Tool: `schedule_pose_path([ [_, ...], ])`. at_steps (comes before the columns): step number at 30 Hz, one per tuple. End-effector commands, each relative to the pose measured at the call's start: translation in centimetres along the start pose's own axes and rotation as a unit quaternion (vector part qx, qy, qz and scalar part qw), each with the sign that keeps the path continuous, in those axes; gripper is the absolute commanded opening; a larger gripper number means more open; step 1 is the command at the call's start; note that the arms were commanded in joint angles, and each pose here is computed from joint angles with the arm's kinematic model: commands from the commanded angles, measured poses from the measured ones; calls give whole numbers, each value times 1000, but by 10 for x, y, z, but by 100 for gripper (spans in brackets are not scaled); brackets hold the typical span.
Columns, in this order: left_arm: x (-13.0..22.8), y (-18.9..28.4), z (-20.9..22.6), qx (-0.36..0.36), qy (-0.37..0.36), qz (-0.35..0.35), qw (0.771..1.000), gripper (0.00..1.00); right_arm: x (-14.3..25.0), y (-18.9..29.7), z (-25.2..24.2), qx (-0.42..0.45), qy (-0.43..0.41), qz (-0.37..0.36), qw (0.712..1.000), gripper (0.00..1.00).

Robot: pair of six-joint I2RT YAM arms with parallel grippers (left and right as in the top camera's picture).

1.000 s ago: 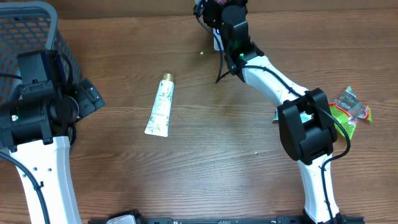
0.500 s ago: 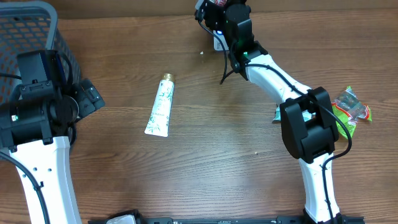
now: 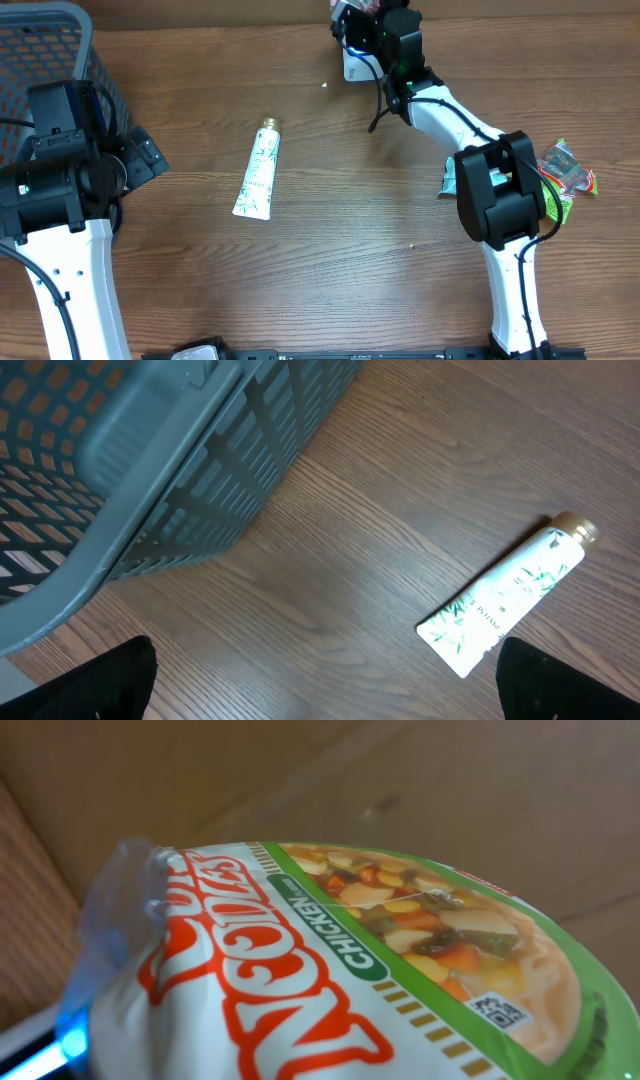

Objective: Scan the item barcode
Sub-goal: 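Hold the cup's barcode against the scanner window with the right gripper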

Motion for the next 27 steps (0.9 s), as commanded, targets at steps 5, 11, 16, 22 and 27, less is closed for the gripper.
schedule_pose_path([
  [5, 0, 1, 1, 0, 9, -3, 1000, 100, 19, -9, 15, -12, 24, 8, 1000, 38],
  [11, 0, 1, 1, 0, 9, -3, 1000, 100, 5, -8, 23, -10, 49, -9, 999, 38],
  [16, 0, 1, 1, 0, 9, -3, 1000, 99, -20, -6, 34, -12, 49, -44, 998, 37],
  [22, 0, 1, 1, 0, 9, -3, 1000, 100, -19, -6, 42, -23, 48, -38, 998, 36],
  [27, 0, 1, 1, 0, 9, -3, 1000, 100, -13, -6, 43, -26, 49, -23, 998, 35],
])
Point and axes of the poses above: each gripper's point midway between its finger pads, its own y axis back along the fingers, its own z axis along the line the jaws close on, x = y × z, the point moved 1 cm from there along y, back along the fingers, and after that the axes turned 13 degrees about -y, right-handed, at the moved point
